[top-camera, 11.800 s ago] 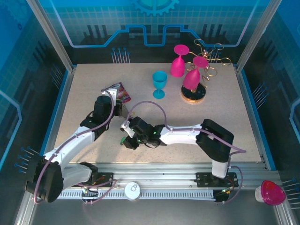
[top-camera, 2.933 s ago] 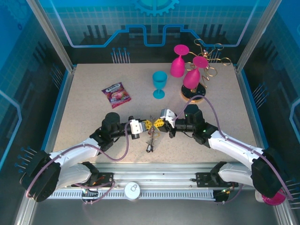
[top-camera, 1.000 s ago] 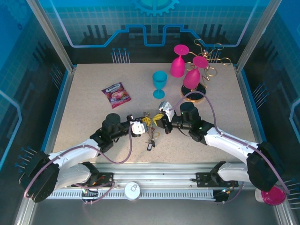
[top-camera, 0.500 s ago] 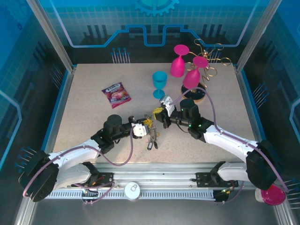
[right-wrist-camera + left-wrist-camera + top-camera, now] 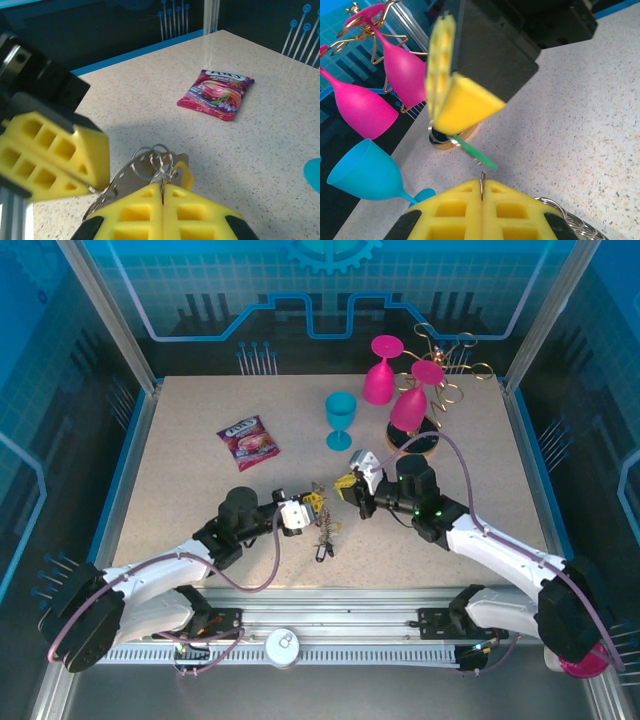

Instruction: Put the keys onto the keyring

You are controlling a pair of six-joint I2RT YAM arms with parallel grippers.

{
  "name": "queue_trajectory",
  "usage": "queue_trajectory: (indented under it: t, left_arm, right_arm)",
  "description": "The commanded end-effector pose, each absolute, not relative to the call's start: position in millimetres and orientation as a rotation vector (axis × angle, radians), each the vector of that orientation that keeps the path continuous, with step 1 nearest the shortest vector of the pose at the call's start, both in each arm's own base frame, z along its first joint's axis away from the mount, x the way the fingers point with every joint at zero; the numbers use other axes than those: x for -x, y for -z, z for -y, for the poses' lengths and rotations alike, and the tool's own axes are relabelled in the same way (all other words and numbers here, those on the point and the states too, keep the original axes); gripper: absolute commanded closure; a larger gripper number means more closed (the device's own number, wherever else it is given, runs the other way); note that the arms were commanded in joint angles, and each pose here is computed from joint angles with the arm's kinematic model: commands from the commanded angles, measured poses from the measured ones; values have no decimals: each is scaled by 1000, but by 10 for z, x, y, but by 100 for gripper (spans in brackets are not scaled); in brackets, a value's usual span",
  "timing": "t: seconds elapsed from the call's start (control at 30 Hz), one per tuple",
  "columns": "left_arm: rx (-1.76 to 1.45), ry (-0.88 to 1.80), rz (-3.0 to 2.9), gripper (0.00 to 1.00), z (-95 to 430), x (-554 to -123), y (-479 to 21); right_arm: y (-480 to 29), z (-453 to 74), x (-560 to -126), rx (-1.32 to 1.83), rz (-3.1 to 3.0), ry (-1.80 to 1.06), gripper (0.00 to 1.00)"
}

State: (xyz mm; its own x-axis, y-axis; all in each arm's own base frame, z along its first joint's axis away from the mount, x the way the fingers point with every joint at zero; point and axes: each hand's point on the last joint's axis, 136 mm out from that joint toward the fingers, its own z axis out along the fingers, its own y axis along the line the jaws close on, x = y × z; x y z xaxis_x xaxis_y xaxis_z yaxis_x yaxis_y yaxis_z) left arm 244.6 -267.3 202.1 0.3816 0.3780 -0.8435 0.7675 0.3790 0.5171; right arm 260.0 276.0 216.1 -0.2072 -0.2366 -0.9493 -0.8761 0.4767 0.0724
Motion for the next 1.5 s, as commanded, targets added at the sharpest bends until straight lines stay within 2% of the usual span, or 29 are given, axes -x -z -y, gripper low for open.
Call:
queue_trajectory:
  t: [0.0,0.33,1.47]
  left_arm:
    - [-1143,387,-1187,100,2665,-2423,-2222]
    - [-1140,402,-1187,100,2684,-2425,-2212]
    - [-1227,385,-1148,100,2744,-2348,-2138]
  right_arm:
    - [-2093,-2793,-2371,1083,-1682,-877,100]
    - [-2125,-2930,-2366,1061,-1672,-1004,100]
    - [-2160,-2860,-2681,900,-1743,-936,100]
